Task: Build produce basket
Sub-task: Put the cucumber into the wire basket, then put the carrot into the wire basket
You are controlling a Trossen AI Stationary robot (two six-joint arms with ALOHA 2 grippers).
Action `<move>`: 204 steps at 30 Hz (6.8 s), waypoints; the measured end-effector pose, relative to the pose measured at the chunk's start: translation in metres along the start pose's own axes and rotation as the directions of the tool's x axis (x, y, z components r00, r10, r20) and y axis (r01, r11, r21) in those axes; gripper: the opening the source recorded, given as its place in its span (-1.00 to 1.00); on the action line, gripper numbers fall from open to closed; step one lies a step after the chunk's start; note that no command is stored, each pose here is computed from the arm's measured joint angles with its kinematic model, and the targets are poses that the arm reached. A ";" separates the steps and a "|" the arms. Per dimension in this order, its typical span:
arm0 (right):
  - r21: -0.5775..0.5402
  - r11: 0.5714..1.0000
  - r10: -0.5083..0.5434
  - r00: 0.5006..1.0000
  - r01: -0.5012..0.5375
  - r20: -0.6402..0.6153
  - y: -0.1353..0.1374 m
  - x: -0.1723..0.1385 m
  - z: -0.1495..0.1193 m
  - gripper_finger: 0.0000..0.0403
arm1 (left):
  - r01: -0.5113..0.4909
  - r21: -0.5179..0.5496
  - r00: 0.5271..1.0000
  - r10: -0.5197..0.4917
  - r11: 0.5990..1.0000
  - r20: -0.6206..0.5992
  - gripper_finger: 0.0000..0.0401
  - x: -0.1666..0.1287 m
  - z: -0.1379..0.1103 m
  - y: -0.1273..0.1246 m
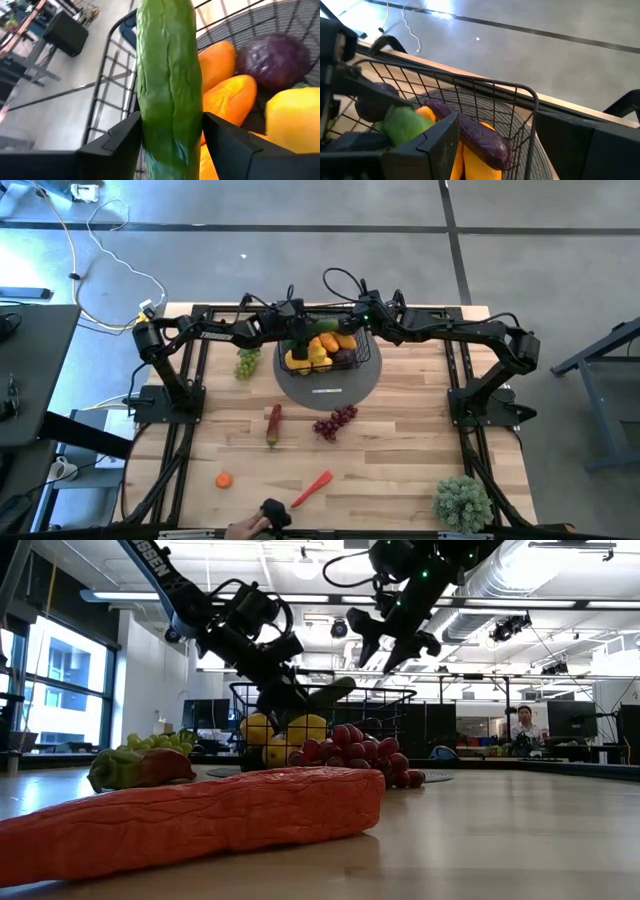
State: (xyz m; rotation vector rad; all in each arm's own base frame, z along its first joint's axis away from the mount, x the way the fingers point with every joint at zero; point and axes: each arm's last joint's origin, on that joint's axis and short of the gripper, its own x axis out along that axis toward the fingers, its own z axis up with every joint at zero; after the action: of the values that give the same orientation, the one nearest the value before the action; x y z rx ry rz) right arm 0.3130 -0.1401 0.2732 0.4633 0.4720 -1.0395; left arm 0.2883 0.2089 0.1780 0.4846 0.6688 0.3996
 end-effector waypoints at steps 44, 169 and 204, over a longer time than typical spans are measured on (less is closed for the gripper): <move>-0.204 0.842 0.446 0.857 -0.499 -0.257 0.048 -0.032 -0.032 0.18 | 0.043 -0.463 0.975 -0.139 0.885 -0.175 0.04 -0.150 0.093 0.017; -0.446 0.213 0.559 0.482 -0.870 -0.674 0.169 -0.106 -0.278 -0.70 | -0.111 -0.787 0.883 -0.303 0.607 -0.358 0.04 -0.247 0.072 -0.113; -0.481 0.813 0.275 0.945 -0.328 -0.179 0.052 -0.055 -0.043 -0.70 | -0.384 -0.726 0.878 -0.018 0.570 -0.479 0.04 -0.222 0.058 -0.068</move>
State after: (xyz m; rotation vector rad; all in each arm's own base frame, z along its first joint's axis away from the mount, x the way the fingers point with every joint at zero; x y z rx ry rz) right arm 0.3290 -0.0547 0.2769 0.1094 0.7134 -0.5491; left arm 0.1809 0.0258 0.2887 -0.4593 0.7869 0.9913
